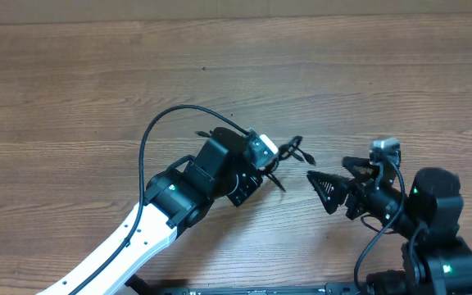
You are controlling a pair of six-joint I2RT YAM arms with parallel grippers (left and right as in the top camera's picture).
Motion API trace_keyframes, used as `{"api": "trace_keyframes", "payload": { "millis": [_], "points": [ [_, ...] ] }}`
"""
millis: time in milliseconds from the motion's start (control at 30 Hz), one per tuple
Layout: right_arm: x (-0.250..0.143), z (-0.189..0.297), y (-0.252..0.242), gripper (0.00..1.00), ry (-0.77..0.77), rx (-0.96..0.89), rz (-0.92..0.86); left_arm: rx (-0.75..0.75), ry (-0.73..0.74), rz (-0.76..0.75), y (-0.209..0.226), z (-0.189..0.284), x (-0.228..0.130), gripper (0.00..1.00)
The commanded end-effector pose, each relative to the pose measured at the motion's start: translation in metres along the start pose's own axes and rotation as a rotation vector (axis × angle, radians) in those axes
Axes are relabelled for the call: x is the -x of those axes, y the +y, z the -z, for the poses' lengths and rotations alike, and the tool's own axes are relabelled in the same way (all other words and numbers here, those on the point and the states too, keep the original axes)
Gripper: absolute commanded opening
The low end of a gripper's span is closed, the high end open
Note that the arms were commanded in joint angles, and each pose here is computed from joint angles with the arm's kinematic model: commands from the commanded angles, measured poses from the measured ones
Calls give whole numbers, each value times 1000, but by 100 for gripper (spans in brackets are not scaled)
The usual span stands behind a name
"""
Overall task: Untangle cables
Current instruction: 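Move the right gripper toward the hanging cable held by the left gripper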
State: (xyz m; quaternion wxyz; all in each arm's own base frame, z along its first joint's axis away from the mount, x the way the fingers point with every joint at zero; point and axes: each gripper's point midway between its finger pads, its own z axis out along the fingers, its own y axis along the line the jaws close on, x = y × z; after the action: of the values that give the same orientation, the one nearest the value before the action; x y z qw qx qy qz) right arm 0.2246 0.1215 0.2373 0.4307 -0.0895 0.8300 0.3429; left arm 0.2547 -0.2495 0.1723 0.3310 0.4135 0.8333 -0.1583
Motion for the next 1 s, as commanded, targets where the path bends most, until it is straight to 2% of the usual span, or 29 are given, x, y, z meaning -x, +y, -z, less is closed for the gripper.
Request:
{"api": "trace_keyframes", "payload": {
  "millis": [0, 100, 267, 533, 667, 867, 967],
  "points": [
    [3, 1, 21, 100, 28, 115, 9, -227, -85, -152, -39, 14, 16, 4],
    [0, -1, 19, 100, 42, 109, -3, -316, -97, -226, -54, 20, 13, 4],
    [-3, -1, 15, 100, 51, 91, 15, -316, -101, -240, -56, 28, 11, 4],
    [-3, -1, 15, 100, 51, 91, 14, -179, -92, -240, -34, 31, 13, 4],
    [-2, -1, 17, 100, 47, 96, 10, -74, -59, -169, -16, 28, 10, 4],
    [4, 1, 20, 100, 34, 103, -16, 127, -25, 36, 20, 28, 5, 4],
    [6, 1, 20, 100, 28, 104, -54, 149, -61, 142, 24, 29, 12, 4]
  ]
}}
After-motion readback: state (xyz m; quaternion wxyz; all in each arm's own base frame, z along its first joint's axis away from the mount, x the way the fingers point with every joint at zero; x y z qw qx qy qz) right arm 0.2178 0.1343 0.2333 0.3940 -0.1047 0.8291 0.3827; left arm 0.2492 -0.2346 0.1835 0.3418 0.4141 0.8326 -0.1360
